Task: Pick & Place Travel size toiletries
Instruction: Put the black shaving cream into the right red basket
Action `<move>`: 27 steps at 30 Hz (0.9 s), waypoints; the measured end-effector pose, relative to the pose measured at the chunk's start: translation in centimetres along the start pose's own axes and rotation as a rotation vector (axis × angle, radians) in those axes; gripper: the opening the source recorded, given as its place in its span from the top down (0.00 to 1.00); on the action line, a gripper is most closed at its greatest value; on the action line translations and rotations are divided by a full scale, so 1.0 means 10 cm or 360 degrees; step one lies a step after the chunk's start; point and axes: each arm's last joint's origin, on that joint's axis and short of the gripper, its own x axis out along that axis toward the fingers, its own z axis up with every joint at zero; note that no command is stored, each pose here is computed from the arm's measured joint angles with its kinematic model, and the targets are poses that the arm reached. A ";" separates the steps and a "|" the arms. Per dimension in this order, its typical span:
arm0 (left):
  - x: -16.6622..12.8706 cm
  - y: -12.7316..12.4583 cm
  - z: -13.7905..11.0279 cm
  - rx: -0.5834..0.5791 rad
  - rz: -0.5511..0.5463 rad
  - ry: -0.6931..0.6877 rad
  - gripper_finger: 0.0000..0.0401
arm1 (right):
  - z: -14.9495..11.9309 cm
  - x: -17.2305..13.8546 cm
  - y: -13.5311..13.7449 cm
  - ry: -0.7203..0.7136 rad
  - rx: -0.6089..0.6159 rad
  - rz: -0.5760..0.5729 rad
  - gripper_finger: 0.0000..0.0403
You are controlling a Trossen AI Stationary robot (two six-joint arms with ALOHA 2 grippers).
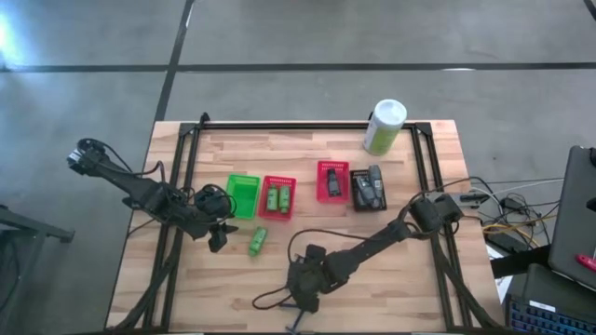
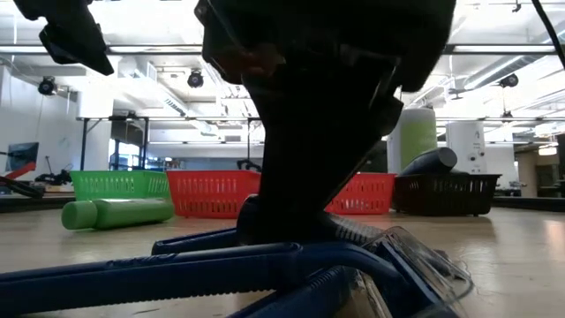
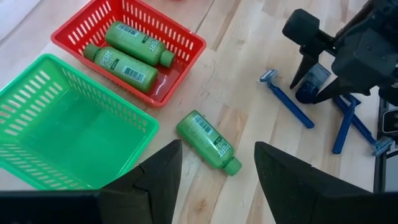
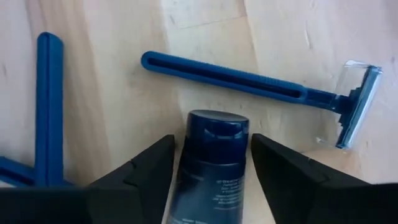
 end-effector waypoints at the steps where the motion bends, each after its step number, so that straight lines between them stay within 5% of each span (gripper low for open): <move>1: 0.00 0.00 0.00 0.0000 0.0001 0.0000 0.49 | 0.00 0.00 0.00 0.0010 0.0010 0.0011 0.50; 11: 0.00 0.00 0.00 0.0036 0.0003 -0.0003 0.49 | 0.00 -0.48 -0.13 0.0117 0.0323 -0.0129 0.75; 16: 0.00 0.00 0.00 0.0042 0.0003 -0.0013 0.49 | 0.07 -0.99 -0.35 -0.0012 0.0674 -0.0328 0.78; 22: 0.01 -0.01 0.01 0.0043 0.0013 -0.0034 0.49 | 0.10 -1.56 -1.13 -0.0196 0.1376 -0.0788 0.75; 27: 0.01 0.00 0.01 0.0042 0.0027 -0.0051 0.49 | 0.25 -1.58 -1.94 -0.0257 0.1703 -0.0669 0.76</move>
